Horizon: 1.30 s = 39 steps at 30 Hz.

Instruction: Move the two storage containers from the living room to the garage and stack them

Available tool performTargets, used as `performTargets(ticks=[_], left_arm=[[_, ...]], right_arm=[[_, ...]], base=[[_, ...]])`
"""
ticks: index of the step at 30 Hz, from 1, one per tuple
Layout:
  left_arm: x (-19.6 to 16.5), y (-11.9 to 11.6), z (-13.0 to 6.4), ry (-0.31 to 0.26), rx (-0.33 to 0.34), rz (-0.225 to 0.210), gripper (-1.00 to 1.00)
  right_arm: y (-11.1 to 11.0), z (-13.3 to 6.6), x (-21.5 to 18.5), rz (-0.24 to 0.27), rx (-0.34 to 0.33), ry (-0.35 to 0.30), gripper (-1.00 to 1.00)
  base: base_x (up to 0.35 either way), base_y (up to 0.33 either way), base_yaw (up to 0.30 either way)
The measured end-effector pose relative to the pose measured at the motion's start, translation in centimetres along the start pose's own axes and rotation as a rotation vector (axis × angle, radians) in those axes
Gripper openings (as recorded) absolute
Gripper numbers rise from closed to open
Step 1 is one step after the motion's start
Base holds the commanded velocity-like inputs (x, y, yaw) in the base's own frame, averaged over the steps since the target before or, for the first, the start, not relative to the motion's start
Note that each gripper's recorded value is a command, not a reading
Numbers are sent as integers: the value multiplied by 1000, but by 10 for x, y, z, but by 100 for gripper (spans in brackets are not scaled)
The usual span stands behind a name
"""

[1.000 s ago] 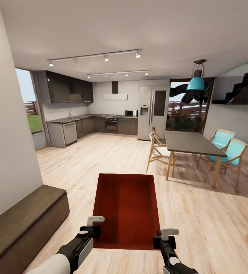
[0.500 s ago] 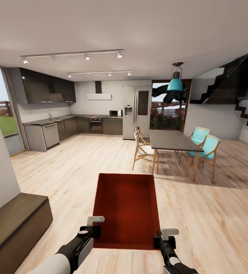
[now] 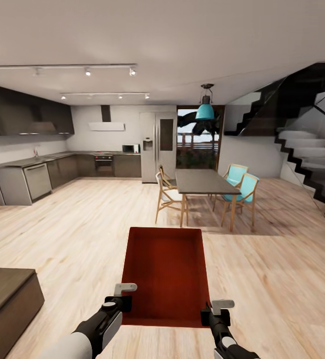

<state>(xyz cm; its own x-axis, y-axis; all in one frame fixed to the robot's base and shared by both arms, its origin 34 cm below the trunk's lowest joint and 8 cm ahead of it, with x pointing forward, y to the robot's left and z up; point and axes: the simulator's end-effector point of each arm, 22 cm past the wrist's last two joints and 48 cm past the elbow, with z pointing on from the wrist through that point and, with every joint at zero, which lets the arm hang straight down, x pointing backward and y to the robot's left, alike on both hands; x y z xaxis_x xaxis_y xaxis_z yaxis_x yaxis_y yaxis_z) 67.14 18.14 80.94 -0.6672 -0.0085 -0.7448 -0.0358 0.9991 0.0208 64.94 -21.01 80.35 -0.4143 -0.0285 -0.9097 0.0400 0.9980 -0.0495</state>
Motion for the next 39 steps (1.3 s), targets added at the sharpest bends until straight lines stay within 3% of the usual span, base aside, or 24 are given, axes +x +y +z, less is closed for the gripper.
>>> performTargets(ticks=[39], left_arm=[[0, 0, 0, 1, 0, 0, -100]], right_arm=[[0, 0, 0, -1, 0, 1, -100]], base=[[0, 0, -282]])
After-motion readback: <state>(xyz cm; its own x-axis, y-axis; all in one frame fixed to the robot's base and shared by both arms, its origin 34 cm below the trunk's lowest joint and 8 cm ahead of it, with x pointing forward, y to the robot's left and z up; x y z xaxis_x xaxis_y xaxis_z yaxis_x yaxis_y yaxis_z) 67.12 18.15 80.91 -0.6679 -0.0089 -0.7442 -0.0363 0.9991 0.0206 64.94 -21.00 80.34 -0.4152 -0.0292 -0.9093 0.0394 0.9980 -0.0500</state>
